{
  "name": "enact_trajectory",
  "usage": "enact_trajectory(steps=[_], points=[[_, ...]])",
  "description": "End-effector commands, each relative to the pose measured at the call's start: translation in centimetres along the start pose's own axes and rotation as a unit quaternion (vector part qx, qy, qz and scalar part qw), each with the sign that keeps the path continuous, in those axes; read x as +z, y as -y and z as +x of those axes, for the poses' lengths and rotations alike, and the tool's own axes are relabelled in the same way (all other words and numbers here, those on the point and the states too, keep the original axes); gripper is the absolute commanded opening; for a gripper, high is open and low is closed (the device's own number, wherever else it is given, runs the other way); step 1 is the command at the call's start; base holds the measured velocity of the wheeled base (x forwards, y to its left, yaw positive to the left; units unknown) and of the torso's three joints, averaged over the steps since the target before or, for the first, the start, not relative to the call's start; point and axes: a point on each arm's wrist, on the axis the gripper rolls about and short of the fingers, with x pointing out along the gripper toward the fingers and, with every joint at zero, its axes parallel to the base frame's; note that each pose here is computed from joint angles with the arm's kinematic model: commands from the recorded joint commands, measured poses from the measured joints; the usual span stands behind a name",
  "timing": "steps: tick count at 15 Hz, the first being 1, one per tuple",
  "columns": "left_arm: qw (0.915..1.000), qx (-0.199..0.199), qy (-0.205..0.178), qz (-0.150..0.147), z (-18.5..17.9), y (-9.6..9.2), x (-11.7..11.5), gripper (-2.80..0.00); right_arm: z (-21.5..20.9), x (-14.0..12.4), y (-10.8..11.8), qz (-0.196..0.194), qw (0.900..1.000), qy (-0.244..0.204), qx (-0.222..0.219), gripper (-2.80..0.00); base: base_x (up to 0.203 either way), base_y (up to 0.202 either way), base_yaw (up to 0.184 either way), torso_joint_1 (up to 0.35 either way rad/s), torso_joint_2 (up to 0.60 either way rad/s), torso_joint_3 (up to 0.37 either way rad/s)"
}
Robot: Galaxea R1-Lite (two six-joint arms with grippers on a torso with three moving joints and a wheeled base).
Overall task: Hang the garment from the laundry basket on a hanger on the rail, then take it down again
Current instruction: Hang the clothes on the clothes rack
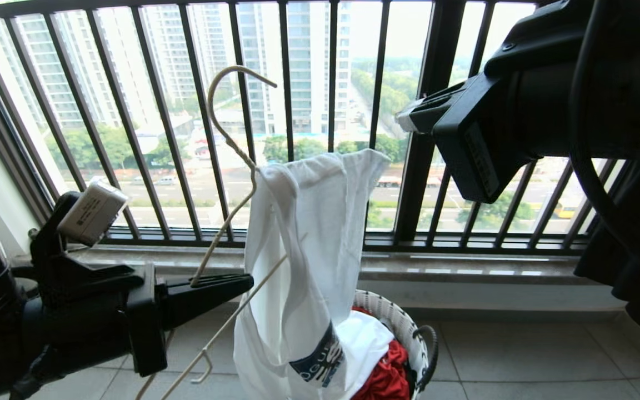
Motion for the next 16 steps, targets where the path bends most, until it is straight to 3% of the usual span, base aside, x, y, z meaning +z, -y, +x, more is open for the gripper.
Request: enact_trajectory(steps=[1, 2, 9, 16], points=[[0.9996, -0.029, -0.001, 0.005, -1.2, 1.0, 0.2, -2.80, 0.4, -0.2, -0.4, -0.022, 0.999, -0.026, 0.024, -2.80, 0.000, 0.000, 0.000, 0.000, 0.00, 0.000], [0.9991, -0.041, -0.009, 0.003, -1.5, 1.3, 0.2, -2.80, 0.4, -0.5, -0.5, -0.034, 0.998, -0.034, 0.047, 0.00, 0.000, 0.000, 0.000, 0.000, 0.00, 0.000], [0.9979, -0.063, -0.012, 0.008, -2.4, 2.0, 0.2, -2.80, 2.9, -0.2, 0.0, -0.037, 0.994, -0.019, 0.100, 0.00, 0.000, 0.000, 0.000, 0.000, 0.00, 0.000], [0.9964, -0.083, -0.011, 0.013, -2.9, 2.4, 0.2, -2.80, 3.6, -0.3, -0.6, -0.083, 0.980, 0.015, 0.181, 0.00, 0.000, 0.000, 0.000, 0.000, 0.00, 0.000]])
